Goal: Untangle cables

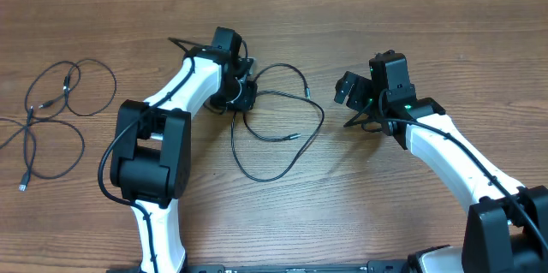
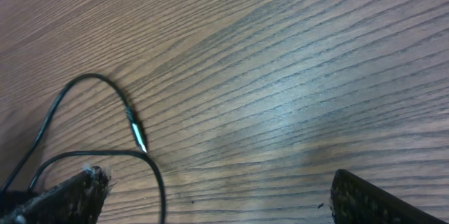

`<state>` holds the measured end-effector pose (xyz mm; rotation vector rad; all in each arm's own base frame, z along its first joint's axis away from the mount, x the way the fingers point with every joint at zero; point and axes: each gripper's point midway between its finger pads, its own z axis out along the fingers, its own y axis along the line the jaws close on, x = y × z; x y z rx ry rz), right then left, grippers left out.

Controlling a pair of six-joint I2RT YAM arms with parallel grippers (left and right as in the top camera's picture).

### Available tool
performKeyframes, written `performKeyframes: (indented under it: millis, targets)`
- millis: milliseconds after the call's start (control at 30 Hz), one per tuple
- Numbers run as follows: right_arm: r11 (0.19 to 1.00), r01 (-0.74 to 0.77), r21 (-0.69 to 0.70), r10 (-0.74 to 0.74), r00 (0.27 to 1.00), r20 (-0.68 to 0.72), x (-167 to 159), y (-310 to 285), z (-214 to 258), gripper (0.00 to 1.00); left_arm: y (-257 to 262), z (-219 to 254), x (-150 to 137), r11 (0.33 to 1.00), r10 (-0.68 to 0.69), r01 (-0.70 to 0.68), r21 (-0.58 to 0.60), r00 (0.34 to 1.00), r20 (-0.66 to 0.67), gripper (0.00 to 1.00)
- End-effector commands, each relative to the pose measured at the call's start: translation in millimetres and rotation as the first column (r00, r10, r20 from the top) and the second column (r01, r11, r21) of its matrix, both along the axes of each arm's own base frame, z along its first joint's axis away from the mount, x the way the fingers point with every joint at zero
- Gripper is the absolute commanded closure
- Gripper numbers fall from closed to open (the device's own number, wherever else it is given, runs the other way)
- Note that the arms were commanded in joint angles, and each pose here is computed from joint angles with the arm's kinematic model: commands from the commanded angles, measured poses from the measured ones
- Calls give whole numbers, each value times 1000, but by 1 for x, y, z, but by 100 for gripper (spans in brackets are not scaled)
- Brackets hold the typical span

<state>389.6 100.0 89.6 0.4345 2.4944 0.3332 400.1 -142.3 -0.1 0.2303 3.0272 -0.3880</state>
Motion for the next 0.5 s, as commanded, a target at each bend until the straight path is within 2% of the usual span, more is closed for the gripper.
performKeyframes:
  millis: [0,267,433,467]
  targets:
    - [1000,5,-4,-5,1000,9,1,0,2,0,20,-32,-27,977,200,-185,110,970,-139,96]
    - [1000,5,-4,-5,1000,9,2,0,2,0,30,-43,-47,897,434,-399,187,877,-207,96]
    - [1000,5,-4,-5,1000,9,1,0,2,0,31,-44,-51,908,410,-375,189,886,-215,96]
    - [1000,5,-4,-5,1000,9,1,0,2,0,30,-44,-51,915,393,-358,185,894,-216,91]
